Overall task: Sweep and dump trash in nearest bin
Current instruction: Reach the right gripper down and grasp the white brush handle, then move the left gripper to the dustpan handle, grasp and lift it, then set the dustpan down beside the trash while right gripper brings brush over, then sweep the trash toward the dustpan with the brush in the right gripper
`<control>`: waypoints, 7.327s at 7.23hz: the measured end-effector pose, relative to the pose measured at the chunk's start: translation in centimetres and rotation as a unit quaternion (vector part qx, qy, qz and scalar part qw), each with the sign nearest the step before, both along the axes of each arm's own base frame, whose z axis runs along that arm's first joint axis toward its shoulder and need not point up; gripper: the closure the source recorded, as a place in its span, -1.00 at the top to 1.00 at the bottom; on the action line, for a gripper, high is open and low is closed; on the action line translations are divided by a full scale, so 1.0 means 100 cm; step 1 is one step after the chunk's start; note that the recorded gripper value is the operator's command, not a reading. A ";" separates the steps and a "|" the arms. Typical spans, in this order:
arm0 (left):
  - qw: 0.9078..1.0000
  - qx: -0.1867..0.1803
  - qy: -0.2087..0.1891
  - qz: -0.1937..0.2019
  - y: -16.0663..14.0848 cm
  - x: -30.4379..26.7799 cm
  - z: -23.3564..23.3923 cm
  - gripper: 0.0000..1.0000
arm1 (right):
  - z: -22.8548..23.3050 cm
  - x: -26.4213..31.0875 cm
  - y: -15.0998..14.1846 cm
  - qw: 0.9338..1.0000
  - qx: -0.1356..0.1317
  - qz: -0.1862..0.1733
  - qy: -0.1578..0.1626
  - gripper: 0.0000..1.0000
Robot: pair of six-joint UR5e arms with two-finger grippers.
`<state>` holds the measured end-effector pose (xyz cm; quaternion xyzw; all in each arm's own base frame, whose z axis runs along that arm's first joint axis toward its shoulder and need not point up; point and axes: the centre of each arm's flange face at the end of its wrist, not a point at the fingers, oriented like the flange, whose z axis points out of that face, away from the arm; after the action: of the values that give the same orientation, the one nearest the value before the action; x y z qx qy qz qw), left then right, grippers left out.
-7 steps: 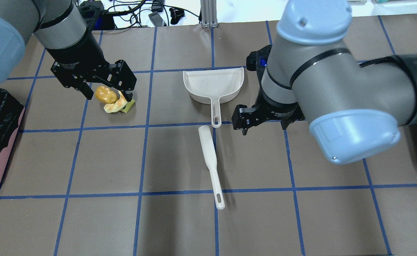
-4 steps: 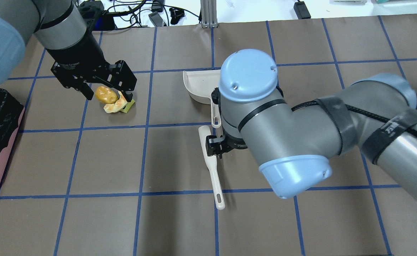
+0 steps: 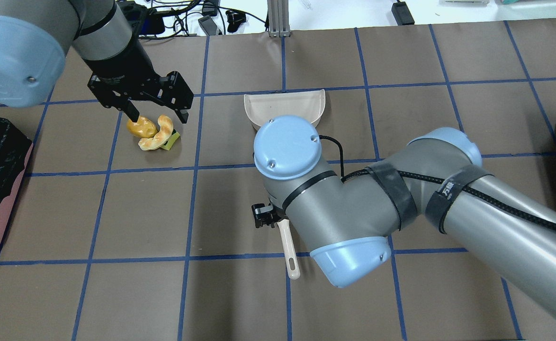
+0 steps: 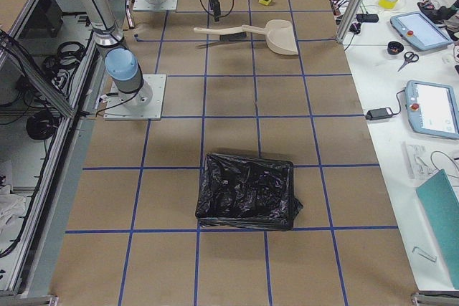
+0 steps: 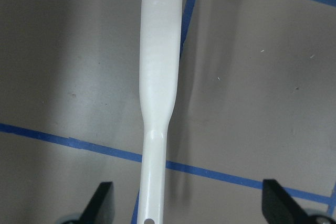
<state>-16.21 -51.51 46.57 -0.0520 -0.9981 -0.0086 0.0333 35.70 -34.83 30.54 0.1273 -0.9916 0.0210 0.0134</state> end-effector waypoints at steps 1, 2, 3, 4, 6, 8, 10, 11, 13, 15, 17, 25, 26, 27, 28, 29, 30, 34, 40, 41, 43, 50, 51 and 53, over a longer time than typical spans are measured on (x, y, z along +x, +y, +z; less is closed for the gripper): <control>1.000 -0.010 0.013 0.000 -0.015 -0.006 -0.010 1.00 | -0.014 0.000 0.007 1.000 0.002 0.002 -0.002 1.00; 0.999 -0.031 0.022 -0.006 -0.032 -0.015 -0.021 1.00 | -0.022 0.003 0.013 1.000 0.005 0.007 -0.002 1.00; 0.998 -0.051 0.026 -0.009 -0.047 -0.032 -0.035 1.00 | -0.029 0.009 0.019 1.000 0.008 0.016 0.000 1.00; 0.998 -0.064 0.028 0.000 -0.059 -0.056 -0.050 1.00 | -0.037 0.017 0.024 1.000 0.012 0.023 0.003 1.00; 0.997 -0.068 0.033 0.022 -0.080 -0.103 -0.083 1.00 | -0.051 0.024 0.026 0.999 0.016 0.028 0.012 0.98; 0.997 -0.059 0.035 0.031 -0.087 -0.151 -0.127 1.00 | -0.057 0.025 0.028 0.999 0.017 0.028 0.013 0.84; 0.999 -0.025 0.028 0.039 -0.079 -0.187 -0.172 1.00 | -0.066 0.023 0.030 0.999 0.025 0.027 0.017 0.85; 0.999 -0.005 0.022 0.047 -0.073 -0.201 -0.191 1.00 | -0.068 0.024 0.031 0.999 0.029 0.024 0.016 0.82; 0.998 0.031 0.005 0.049 -0.058 -0.219 -0.218 0.52 | -0.072 0.024 0.032 0.999 0.034 0.018 0.016 0.64; 0.998 0.042 -0.002 0.045 -0.053 -0.223 -0.225 -0.99 | -0.075 0.025 0.031 0.999 0.037 0.016 0.017 0.63; 0.998 0.045 -0.007 0.044 -0.050 -0.223 -0.227 -1.00 | -0.076 0.025 0.032 0.999 0.038 0.015 0.017 0.63; 0.981 0.057 -0.020 -0.184 -0.061 -0.101 -0.121 -1.00 | -0.082 0.027 0.028 0.999 0.045 0.014 0.019 -1.00; 0.972 0.069 -0.022 -0.224 -0.058 -0.065 -0.100 -1.00 | -0.080 0.027 0.027 0.999 0.048 0.012 0.013 -1.00; 0.962 0.083 -0.029 -0.257 -0.052 -0.025 -0.077 -1.00 | -0.077 0.026 0.025 0.999 0.049 0.008 0.007 -1.00; 0.955 0.095 -0.026 -0.279 -0.044 0.019 -0.055 -1.00 | -0.075 0.026 0.024 0.999 0.048 0.006 0.005 -1.00; 0.948 0.103 -0.017 -0.300 -0.037 0.066 -0.038 -1.00 | -0.072 0.025 0.022 0.999 0.045 0.003 0.005 -1.00; 0.938 0.108 -0.009 -0.331 -0.031 0.116 -0.024 -1.00 | -0.066 0.024 0.018 0.999 0.038 -0.004 0.002 -1.00; 0.857 0.091 0.007 -0.507 -0.017 0.317 -0.023 -1.00 | -0.018 0.007 -0.020 0.999 0.017 -0.047 -0.016 -1.00; 0.708 0.082 -0.058 -0.699 -0.086 0.424 -0.136 -1.00 | 0.017 0.051 -0.159 0.998 0.019 -0.050 0.013 -1.00; 0.704 0.081 -0.063 -0.703 -0.094 0.431 -0.152 -1.00 | 0.007 0.066 -0.178 0.999 0.024 -0.037 0.028 -1.00; 0.705 0.078 -0.075 -0.701 -0.108 0.441 -0.178 -1.00 | -0.017 0.104 -0.205 0.997 0.040 -0.009 0.059 -1.00; 0.743 0.055 -0.082 -0.662 -0.134 0.426 -0.202 -1.00 | -0.069 0.211 -0.213 0.998 0.033 0.006 0.060 -1.00; 0.745 0.053 -0.081 -0.660 -0.137 0.419 -0.203 -1.00 | -0.063 0.212 -0.213 0.997 0.031 -0.035 0.055 -1.00; 0.750 0.052 -0.078 -0.655 -0.138 0.412 -0.207 -1.00 | -0.057 0.214 -0.211 0.983 0.036 -0.174 0.035 -1.00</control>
<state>24.98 -65.35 25.88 -0.6904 -0.7163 -0.0842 -0.0559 57.08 -55.97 24.81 -0.0463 -0.9976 -0.0222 0.0469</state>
